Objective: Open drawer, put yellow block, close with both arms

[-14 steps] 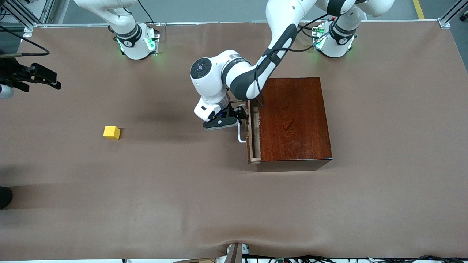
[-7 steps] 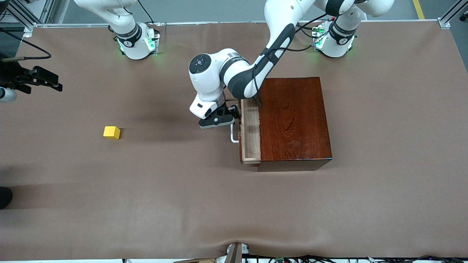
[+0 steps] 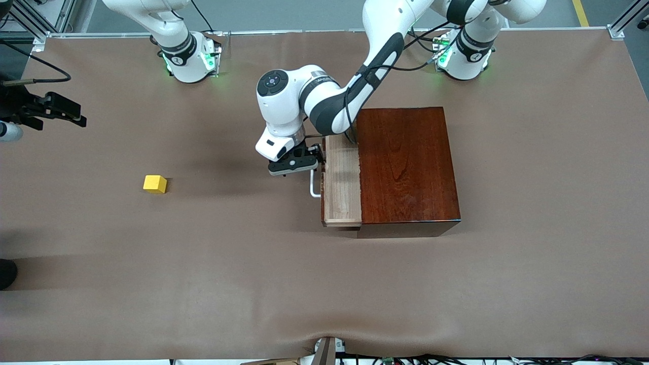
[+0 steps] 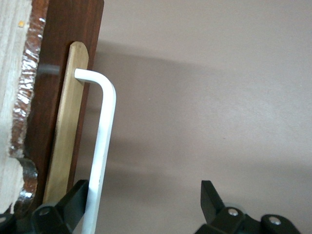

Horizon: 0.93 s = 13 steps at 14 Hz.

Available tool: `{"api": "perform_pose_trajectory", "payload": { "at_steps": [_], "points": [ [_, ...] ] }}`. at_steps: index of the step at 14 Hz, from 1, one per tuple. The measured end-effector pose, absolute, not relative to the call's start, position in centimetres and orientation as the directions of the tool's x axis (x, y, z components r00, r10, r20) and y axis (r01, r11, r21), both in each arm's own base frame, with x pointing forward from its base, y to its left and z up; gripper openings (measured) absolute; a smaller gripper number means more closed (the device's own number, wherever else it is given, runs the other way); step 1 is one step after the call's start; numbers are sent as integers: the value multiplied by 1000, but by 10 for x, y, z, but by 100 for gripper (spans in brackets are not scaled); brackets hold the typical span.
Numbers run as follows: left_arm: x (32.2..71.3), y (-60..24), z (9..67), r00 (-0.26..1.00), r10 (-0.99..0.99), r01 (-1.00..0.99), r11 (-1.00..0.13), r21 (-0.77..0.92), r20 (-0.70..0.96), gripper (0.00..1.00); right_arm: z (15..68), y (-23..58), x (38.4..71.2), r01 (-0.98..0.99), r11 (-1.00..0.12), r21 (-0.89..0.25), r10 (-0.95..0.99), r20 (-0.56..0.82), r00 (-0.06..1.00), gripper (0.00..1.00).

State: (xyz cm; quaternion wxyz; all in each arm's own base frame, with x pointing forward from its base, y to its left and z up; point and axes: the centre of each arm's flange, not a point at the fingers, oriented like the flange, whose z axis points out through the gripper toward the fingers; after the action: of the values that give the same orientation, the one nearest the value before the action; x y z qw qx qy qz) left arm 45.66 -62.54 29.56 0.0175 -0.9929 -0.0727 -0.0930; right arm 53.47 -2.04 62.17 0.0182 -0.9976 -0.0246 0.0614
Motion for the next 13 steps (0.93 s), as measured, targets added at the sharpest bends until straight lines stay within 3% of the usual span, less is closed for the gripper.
{"api": "perform_pose_trajectory", "payload": {
  "at_steps": [7, 13],
  "points": [
    [455, -634, 301, 970, 146, 147, -989, 11, 195, 100, 619, -21, 536, 45, -998, -39, 50, -128, 991, 100],
    [458, -628, 342, 967, 169, 173, -985, -8, 191, 100, 619, -21, 536, 44, -998, -40, 49, -129, 990, 100]
  ]
}}
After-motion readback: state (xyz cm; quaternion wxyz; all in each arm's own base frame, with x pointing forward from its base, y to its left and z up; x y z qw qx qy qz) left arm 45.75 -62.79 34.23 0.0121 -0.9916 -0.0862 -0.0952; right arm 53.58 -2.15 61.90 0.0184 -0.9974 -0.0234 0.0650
